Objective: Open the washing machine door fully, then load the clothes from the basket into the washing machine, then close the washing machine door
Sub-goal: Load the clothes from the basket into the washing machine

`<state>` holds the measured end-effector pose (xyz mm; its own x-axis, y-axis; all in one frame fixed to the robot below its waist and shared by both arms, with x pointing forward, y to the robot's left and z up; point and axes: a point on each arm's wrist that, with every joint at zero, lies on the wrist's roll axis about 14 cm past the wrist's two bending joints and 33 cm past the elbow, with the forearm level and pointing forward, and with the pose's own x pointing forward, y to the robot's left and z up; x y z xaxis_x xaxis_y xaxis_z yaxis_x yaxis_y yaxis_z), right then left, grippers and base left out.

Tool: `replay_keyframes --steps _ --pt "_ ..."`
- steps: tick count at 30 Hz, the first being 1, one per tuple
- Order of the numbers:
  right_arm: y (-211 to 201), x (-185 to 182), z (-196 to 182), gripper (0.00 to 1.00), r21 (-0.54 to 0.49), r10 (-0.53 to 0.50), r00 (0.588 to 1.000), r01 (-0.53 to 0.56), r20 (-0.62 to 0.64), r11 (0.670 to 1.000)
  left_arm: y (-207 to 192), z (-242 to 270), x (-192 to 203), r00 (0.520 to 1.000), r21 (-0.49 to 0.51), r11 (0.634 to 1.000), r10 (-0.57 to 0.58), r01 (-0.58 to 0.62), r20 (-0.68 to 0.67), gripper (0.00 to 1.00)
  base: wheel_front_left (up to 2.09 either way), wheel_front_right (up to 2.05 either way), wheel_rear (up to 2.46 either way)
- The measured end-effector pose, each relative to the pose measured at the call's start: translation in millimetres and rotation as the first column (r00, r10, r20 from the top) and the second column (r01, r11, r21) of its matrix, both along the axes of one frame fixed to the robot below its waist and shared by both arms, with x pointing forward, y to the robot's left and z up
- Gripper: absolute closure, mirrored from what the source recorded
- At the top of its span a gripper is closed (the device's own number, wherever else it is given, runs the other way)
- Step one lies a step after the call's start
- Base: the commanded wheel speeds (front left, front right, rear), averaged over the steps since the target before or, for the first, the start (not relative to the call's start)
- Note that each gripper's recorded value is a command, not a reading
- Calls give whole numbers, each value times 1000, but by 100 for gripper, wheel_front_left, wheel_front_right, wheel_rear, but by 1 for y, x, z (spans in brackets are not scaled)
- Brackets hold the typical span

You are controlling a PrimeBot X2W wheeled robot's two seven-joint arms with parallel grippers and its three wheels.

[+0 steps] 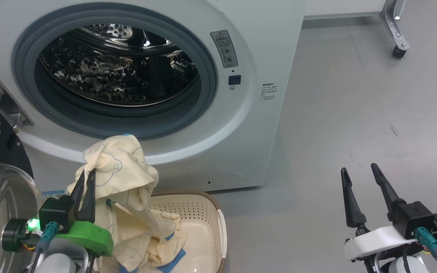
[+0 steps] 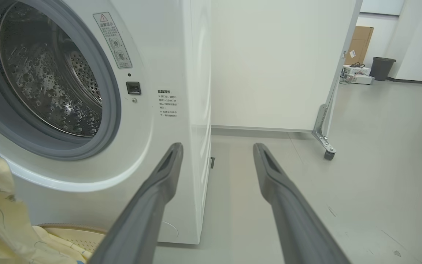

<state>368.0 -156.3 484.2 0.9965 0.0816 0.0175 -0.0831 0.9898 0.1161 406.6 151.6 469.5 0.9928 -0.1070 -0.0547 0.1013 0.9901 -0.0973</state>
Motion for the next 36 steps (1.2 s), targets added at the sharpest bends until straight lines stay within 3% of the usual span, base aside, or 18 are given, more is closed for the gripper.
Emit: replay_keyframes --steps 12,36 --pt "2 -26 13 0 12 -5 999 4 38 1000 4 22 -31 997 14 1000 13 -13 70 100 0 0 0" --pt "10 -30 18 0 18 11 999 -12 53 1000 9 27 -47 995 13 999 36 -37 91 100 0 0 0"
